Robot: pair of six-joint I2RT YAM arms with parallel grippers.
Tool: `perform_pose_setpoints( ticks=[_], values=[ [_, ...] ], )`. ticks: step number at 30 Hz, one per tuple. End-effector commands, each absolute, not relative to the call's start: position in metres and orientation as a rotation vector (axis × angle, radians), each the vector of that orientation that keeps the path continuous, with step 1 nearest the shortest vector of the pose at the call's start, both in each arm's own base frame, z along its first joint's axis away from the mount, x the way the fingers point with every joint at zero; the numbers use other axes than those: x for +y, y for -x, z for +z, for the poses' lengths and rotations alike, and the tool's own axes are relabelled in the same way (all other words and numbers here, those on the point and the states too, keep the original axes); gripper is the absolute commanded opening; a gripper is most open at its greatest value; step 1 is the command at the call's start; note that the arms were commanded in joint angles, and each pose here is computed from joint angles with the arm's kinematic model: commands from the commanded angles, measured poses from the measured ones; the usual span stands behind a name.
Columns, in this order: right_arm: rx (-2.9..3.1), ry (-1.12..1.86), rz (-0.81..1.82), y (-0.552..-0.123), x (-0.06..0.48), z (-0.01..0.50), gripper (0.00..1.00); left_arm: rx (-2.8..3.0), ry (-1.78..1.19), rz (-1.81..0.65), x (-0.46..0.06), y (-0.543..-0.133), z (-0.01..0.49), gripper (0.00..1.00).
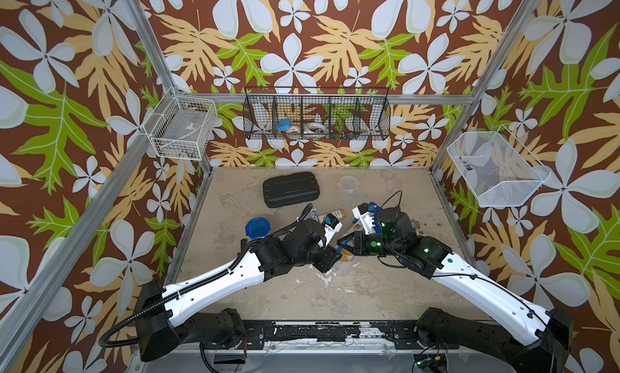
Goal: Pack away toiletry kits
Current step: Pick up the toiletry item from the center of the board, then place the toiletry item into the container.
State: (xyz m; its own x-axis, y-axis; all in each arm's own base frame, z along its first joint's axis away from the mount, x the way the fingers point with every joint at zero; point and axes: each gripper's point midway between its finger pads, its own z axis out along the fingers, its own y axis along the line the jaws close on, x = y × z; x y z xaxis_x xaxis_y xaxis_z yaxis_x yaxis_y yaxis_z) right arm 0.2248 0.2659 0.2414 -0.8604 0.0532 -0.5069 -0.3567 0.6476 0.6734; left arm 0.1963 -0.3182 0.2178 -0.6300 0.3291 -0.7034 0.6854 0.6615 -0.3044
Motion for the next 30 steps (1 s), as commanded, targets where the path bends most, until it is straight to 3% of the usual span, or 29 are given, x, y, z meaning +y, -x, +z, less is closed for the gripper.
perform_pose_setpoints(
  ticks=[1,3,17,24,30],
  values=[
    [2.398,0.351,0.810,-0.239,0.243,0.227,0.07,2.285,-0.704,-0.705,-0.307,-0.201,0.213,0.64],
    [2.401,0.397,0.687,-0.247,0.236,0.223,0.06,2.307,-0.660,-0.697,-0.300,-0.203,0.209,0.71],
    [2.406,0.475,0.511,-0.254,0.222,0.198,0.03,2.447,-0.533,-0.531,-0.276,-0.227,0.180,0.70],
    [2.431,0.503,0.493,-0.246,0.230,0.179,0.07,2.495,-0.352,-0.509,-0.272,-0.277,0.179,0.72],
    [2.443,0.539,0.420,-0.242,0.232,0.168,0.16,2.614,-0.151,-0.414,-0.269,-0.334,0.136,0.72]
  ],
)
